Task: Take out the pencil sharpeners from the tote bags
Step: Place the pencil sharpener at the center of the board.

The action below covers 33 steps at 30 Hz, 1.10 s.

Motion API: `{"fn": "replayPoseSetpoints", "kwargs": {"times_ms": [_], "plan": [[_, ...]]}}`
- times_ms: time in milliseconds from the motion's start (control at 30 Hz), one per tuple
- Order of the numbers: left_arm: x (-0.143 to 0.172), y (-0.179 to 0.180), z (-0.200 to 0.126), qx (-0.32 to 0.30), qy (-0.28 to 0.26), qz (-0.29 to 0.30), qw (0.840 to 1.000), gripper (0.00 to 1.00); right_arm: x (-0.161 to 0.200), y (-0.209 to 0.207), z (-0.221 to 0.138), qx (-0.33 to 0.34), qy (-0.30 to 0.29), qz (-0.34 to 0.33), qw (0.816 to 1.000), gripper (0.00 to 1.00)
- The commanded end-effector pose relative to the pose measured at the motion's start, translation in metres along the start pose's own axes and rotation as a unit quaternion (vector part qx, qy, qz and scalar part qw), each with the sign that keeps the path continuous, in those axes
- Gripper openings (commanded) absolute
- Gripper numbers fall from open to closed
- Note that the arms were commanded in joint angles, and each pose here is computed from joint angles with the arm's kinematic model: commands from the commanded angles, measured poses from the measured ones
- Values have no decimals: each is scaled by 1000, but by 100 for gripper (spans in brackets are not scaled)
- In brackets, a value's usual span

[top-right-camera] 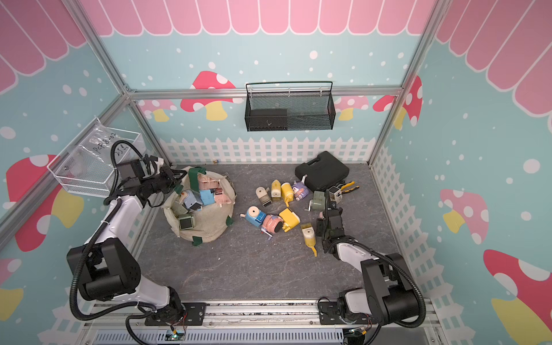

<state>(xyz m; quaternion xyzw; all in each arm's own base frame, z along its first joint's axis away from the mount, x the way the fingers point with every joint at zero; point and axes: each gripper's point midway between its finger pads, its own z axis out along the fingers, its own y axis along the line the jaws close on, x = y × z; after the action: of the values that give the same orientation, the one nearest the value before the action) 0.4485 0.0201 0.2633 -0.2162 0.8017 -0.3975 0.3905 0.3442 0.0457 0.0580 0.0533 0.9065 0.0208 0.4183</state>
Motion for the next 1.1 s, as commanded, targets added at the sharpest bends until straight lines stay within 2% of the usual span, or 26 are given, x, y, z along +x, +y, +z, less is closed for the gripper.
{"fn": "replayPoseSetpoints", "kwargs": {"times_ms": [0, 267, 467, 567, 633, 733, 800, 833, 967, 1067], "plan": [[-1, -3, 0, 11, 0, 3, 1000, 0, -4, 3, 2, -7, -2, 12, 1000, 59], [0, -2, 1, 8, 1, 2, 1000, 0, -25, 8, -10, -17, -23, -2, 1000, 87], [-1, -4, 0, 9, 0, 3, 1000, 0, -59, 5, -35, -5, -63, -33, 997, 99], [0, -3, 1, 9, 1, 3, 1000, 0, -80, 11, -50, -20, -96, -37, 995, 100], [0, -3, 1, 10, 1, 2, 1000, 0, -91, 16, -57, -37, -121, -11, 992, 100], [0, -3, 0, 9, 1, 1, 1000, 0, -98, 48, -65, -130, -140, -20, 981, 100], [0, -3, 0, 10, 1, 1, 1000, 0, -104, 72, -76, -198, -154, -36, 967, 100], [0, -3, 0, 10, 1, 1, 1000, 0, -107, 80, -81, -224, -161, -41, 960, 98], [0, -3, 0, 10, 2, 1, 1000, 0, -123, 116, -105, -314, -180, -35, 932, 83], [0, -4, 0, 10, 1, 1, 1000, 0, -124, 168, -121, -353, -180, -82, 914, 79]]}}
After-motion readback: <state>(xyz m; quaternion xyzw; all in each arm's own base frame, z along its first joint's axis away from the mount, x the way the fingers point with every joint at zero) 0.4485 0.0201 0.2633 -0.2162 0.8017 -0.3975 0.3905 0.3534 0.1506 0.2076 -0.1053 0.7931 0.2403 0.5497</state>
